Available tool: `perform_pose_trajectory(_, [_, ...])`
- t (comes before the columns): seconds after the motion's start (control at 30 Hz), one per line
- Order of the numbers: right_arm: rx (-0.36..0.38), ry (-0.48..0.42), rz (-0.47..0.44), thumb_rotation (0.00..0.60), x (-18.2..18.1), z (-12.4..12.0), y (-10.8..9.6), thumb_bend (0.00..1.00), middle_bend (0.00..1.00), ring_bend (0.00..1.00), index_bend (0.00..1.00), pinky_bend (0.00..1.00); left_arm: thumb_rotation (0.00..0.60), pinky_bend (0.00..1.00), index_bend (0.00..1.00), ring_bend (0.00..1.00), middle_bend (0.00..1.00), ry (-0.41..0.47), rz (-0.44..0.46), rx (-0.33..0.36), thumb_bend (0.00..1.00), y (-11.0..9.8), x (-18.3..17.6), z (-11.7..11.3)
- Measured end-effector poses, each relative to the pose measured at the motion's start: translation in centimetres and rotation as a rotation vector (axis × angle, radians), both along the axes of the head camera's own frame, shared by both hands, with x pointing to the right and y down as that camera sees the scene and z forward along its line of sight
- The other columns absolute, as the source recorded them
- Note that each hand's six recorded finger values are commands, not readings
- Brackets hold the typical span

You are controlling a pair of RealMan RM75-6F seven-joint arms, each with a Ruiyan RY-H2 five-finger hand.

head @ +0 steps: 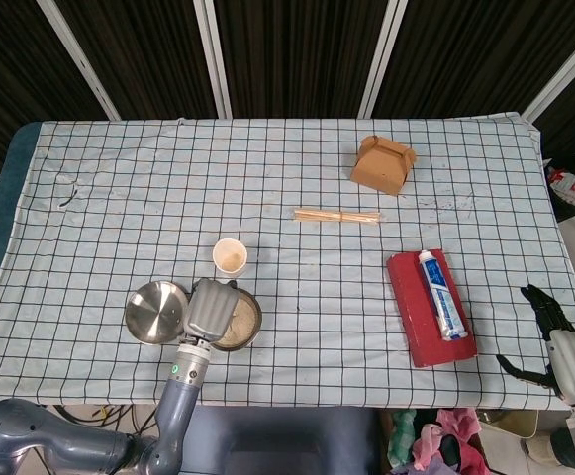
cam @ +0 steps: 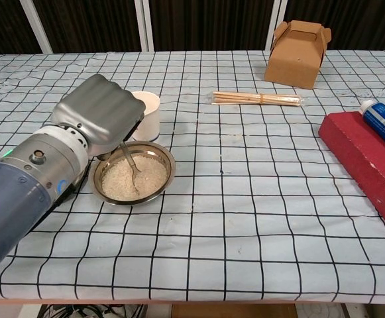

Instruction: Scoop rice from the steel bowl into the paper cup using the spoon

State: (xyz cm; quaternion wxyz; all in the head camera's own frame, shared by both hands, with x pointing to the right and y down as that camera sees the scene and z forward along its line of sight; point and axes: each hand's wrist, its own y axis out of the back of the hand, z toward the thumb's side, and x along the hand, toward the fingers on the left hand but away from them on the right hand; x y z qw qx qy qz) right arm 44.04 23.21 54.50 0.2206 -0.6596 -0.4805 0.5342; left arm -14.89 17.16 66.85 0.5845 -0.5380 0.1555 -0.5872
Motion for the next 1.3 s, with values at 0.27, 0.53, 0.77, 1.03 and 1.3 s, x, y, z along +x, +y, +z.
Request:
perform_pose_trajectory(0.27, [0.000, 0.000, -0.001, 0.600, 0.0, 0.0, 0.0, 0.16, 0.00, 0.00, 0.00, 0.18, 0.600, 1.00, 0.80, 1.00, 1.00, 0.070, -0.018, 0.005, 0.50, 0.0, -0.3, -0.5])
perform_pose_trajectory(0.53, [0.000, -0.001, 0.001, 0.600, 0.0, 0.0, 0.1, 0.16, 0.00, 0.00, 0.00, 0.18, 0.600, 1.00, 0.80, 1.00, 1.00, 0.089, -0.036, 0.002, 0.50, -0.2, -0.7, -1.0])
perform_pose_trajectory(0.77, [-0.001, -0.001, -0.001, 0.600, -0.1, 0.0, 0.1, 0.16, 0.00, 0.00, 0.00, 0.18, 0.600, 1.00, 0.80, 1.00, 1.00, 0.121, -0.067, 0.003, 0.50, -0.5, -1.4, -1.6])
perform_pose_trajectory(1.03, [-0.001, -0.002, 0.000, 0.600, -0.1, 0.0, 0.1, 0.16, 0.00, 0.00, 0.00, 0.18, 0.600, 1.00, 0.80, 1.00, 1.00, 0.186, -0.140, -0.018, 0.50, -0.6, -2.3, -1.6])
perform_pose_trajectory(1.3, [-0.004, -0.004, 0.001, 0.600, -0.1, 0.0, 0.2, 0.16, 0.00, 0.00, 0.00, 0.18, 0.600, 1.00, 0.80, 1.00, 1.00, 0.254, -0.185, -0.036, 0.50, -0.4, -3.2, -1.5])
